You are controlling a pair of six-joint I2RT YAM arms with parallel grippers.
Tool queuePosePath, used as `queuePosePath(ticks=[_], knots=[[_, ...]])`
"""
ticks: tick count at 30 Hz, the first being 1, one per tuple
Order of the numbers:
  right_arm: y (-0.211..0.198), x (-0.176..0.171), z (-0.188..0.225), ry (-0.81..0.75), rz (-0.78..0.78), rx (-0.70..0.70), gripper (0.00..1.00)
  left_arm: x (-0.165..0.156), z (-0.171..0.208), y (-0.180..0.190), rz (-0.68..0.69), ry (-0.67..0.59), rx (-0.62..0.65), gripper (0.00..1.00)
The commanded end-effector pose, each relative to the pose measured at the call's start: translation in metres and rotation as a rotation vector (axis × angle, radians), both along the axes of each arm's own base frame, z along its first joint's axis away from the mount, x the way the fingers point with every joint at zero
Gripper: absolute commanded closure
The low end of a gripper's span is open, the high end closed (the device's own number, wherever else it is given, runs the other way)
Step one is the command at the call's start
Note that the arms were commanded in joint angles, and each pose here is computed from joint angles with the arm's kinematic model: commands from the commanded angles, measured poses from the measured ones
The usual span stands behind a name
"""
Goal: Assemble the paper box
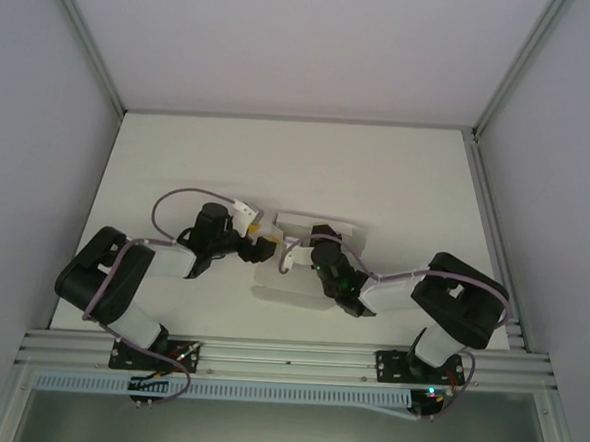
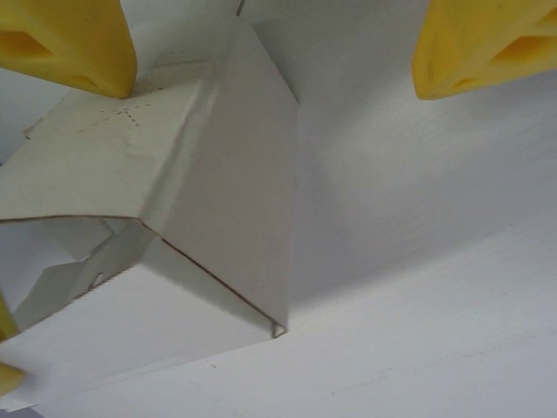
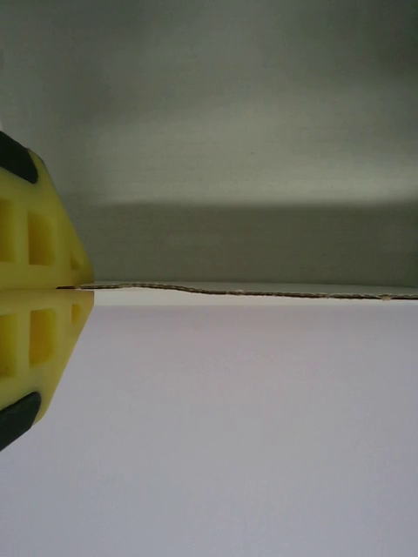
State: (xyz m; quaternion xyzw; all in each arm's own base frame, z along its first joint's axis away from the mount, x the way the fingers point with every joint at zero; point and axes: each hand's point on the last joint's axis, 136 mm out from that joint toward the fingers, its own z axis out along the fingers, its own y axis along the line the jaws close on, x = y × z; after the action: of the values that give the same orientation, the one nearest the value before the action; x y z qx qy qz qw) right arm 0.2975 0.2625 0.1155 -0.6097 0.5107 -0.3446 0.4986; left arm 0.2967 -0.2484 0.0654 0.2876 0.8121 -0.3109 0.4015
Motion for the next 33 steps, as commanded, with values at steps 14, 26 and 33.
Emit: queuePosePath(ticks=[14,26,33], knots=[[0.004,-0.014,-0.012,0.116,0.027,0.023,1.0,0.035,0.01,-0.016,0.119,-0.103,0.087,0.38],[0.006,-0.019,-0.022,0.192,0.022,0.06,1.0,0.056,0.002,-0.02,0.208,-0.089,0.093,0.52],[0.005,-0.02,-0.022,0.206,0.009,0.077,1.0,0.071,-0.017,0.008,0.377,-0.105,0.221,0.75]])
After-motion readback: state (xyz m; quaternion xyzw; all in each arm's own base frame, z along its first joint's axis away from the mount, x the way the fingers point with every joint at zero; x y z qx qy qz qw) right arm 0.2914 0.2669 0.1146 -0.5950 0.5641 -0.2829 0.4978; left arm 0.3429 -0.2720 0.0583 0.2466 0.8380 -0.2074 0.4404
